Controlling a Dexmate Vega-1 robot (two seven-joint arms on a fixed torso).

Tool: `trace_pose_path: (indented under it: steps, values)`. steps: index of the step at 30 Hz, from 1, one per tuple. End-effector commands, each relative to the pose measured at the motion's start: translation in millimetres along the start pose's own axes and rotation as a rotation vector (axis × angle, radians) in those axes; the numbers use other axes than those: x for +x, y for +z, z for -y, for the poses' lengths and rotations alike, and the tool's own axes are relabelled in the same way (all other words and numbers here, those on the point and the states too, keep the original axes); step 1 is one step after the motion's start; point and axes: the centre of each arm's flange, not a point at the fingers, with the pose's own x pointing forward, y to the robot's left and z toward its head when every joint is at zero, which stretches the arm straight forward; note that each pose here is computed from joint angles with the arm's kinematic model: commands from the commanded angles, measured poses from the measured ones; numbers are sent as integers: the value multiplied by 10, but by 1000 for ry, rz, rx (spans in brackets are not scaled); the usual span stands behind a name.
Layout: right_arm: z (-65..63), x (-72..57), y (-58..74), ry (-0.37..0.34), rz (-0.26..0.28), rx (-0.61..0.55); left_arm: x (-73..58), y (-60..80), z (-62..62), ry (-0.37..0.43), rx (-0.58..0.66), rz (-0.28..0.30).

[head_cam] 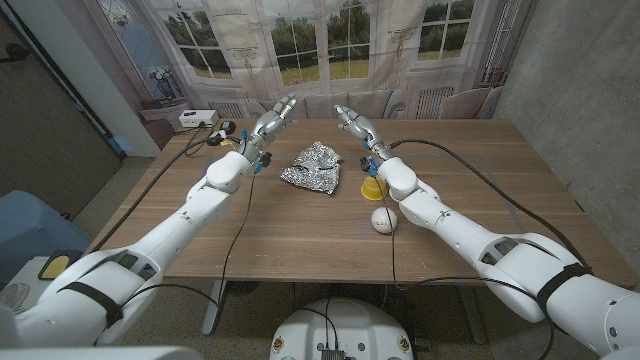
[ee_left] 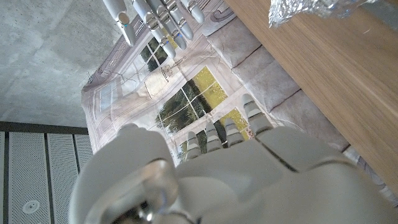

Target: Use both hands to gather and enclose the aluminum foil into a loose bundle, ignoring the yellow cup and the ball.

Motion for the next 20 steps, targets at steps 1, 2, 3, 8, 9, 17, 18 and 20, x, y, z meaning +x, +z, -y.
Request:
trace_pose_path:
  steps: [1, 2, 3, 8, 9, 17, 18, 20]
  values:
    - [127, -69, 66, -39, 16, 102, -259, -25, -218, 15, -91, 14]
    - [147, -73, 67, -42, 17, 112, -276, -30, -235, 17, -98, 14]
    - [170, -79, 67, -44, 18, 119, -292, -36, -251, 16, -104, 14]
    - [351, -148, 93, -92, 12, 114, -369, -76, -305, 10, -156, 16]
    - [400, -172, 112, -109, 5, 95, -387, -83, -310, 12, -164, 14]
    - [677, -396, 189, -228, -16, 54, -499, -146, -326, 17, -215, -7]
    - [682, -418, 197, -237, -8, 61, -513, -158, -328, 17, -220, -9]
    - [681, -455, 217, -252, 8, 69, -542, -175, -332, 29, -230, -14]
